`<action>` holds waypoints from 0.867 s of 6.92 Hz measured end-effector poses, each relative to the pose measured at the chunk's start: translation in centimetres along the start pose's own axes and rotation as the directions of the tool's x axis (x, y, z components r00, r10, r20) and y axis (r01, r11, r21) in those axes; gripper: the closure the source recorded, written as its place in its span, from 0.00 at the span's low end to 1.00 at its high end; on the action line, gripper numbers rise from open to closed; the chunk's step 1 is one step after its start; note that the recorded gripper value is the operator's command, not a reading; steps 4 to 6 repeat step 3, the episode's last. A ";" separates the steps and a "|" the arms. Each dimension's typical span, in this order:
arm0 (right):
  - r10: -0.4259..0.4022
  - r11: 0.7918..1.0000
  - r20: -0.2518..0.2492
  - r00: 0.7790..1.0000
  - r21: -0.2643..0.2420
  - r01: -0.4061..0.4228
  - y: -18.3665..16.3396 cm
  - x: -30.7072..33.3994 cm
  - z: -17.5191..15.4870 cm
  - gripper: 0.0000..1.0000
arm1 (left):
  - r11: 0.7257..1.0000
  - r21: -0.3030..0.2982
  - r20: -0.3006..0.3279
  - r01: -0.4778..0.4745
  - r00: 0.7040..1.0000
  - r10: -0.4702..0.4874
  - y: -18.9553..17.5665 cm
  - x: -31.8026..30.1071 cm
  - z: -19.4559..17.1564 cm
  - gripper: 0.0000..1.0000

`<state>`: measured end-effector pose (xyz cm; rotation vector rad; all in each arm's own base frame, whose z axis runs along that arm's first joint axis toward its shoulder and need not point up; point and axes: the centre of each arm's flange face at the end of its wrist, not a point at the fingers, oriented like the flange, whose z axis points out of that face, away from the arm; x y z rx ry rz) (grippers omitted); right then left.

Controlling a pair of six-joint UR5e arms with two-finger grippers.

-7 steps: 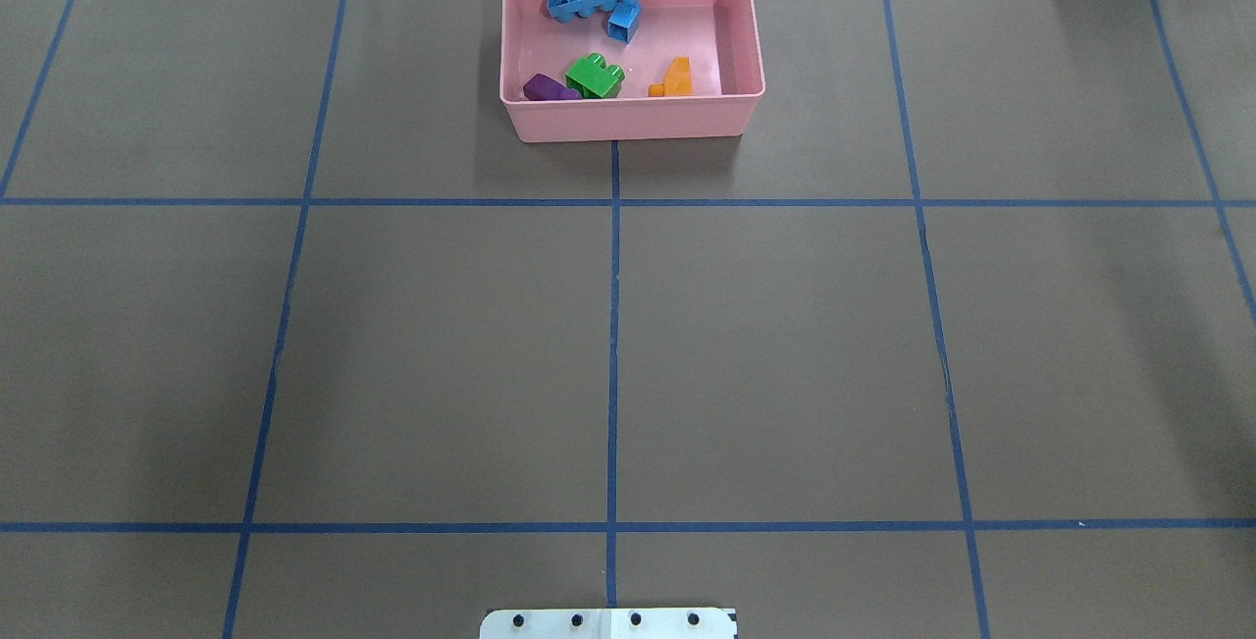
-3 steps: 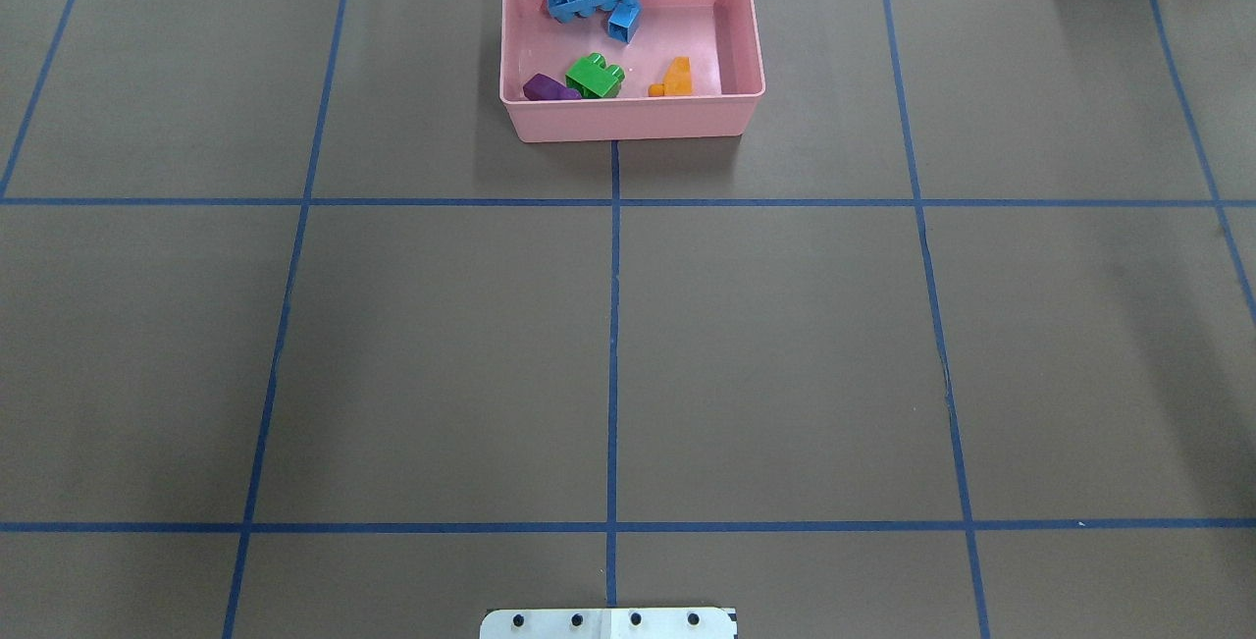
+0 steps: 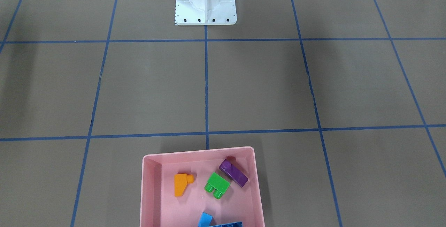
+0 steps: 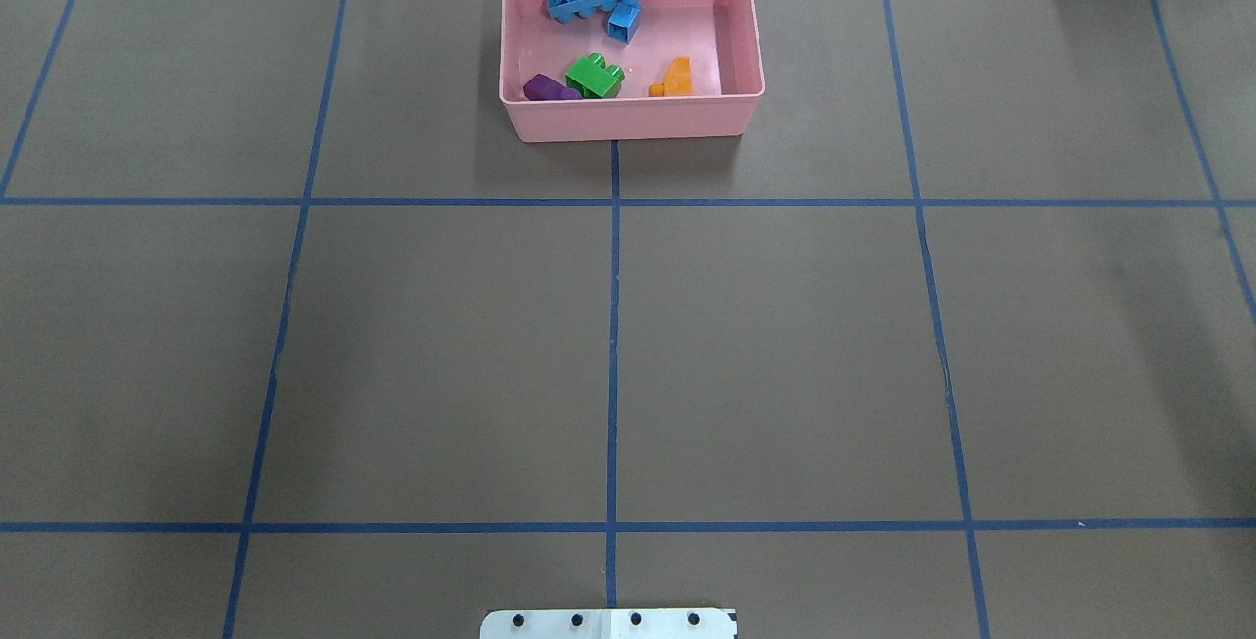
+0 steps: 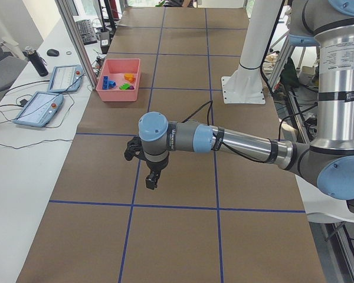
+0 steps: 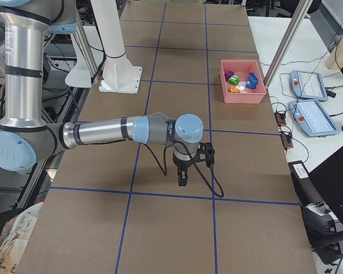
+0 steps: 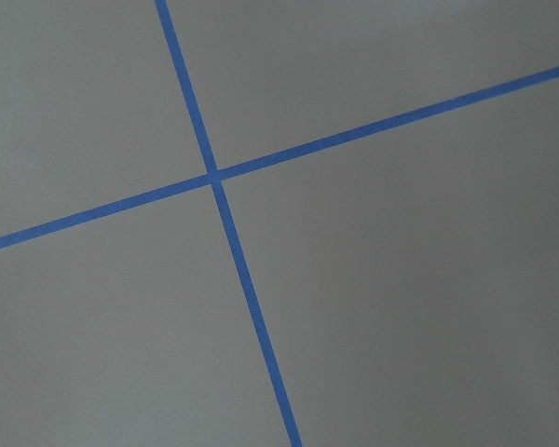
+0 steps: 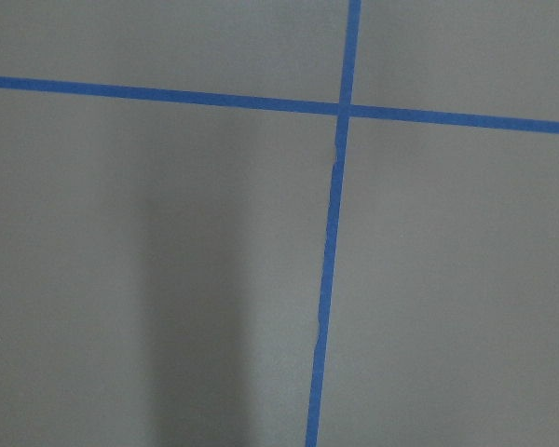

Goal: Put all blocks into box

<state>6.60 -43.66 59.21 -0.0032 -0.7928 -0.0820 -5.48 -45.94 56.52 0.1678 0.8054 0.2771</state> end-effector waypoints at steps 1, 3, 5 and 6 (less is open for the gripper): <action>-0.004 1.000 0.001 1.000 0.006 0.004 -0.1 -0.1 -0.1 0.00 | 1.000 0.001 0.000 -0.002 1.000 0.002 -0.1 0.1 -0.1 0.00; -0.015 1.000 0.001 1.000 0.020 0.015 -0.3 -0.5 -0.5 0.00 | 1.000 0.001 0.000 -0.002 1.000 0.002 -0.1 0.0 0.0 0.00; -0.015 1.000 0.001 1.000 0.020 0.015 -0.3 -0.5 -0.5 0.00 | 1.000 0.001 0.000 -0.002 1.000 0.002 -0.1 0.0 0.0 0.00; -0.015 1.000 0.001 1.000 0.020 0.015 -0.3 -0.5 -0.5 0.00 | 1.000 0.001 0.000 -0.002 1.000 0.002 -0.1 0.0 0.0 0.00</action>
